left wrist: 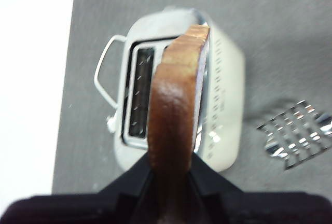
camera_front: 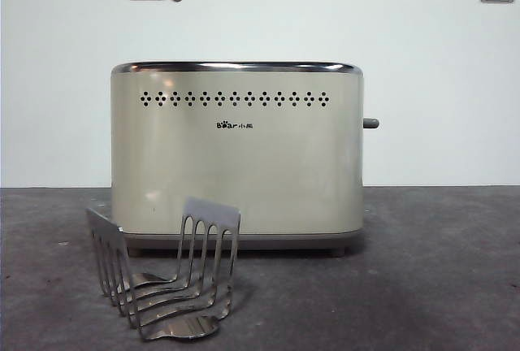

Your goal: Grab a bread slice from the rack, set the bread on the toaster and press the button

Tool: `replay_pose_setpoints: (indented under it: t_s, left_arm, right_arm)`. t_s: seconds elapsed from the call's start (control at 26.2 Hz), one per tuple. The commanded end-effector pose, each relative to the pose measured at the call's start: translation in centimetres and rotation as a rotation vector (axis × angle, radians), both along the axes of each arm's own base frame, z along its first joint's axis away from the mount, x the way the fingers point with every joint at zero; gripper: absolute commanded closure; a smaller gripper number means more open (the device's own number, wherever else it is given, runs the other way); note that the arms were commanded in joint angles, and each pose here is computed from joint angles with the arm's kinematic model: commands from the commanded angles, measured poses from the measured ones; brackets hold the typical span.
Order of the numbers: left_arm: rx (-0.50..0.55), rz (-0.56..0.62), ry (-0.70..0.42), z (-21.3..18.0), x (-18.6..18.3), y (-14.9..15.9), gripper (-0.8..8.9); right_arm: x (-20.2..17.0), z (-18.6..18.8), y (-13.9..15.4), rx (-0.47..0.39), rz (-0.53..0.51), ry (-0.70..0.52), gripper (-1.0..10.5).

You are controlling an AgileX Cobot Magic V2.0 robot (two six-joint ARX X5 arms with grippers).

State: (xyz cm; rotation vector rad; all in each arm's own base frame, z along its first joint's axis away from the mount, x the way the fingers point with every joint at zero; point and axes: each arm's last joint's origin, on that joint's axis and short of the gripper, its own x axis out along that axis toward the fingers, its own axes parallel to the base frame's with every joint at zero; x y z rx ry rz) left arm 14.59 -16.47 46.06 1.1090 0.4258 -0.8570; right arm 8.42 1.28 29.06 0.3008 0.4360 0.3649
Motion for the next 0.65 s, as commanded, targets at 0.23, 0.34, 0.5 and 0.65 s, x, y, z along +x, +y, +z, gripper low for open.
replay_pose_setpoints:
  t_s: [0.23,0.34,0.5,0.65]
  left_arm:
    - [0.138,0.047,0.005,-1.5,2.8,-2.9,8.22]
    - [0.176,0.036,0.017,-2.3,3.6,-3.7,8.22]
    - [0.227,0.074,-0.011,-3.0,4.5,-4.5,8.22]
    - [0.230,0.079,-0.016,-3.4,5.0,-5.1,8.22]
  right_arm:
    - [-0.1,0.2,0.1,0.018,0.022,-0.004,9.5]
    - [-0.1,0.2,0.1,0.018,0.022,-0.005,9.5]
    - [-0.1,0.2,0.1,0.008,0.026,-0.010,9.5]
    - [0.0,0.2,0.1,0.007,0.026,-0.011,9.5]
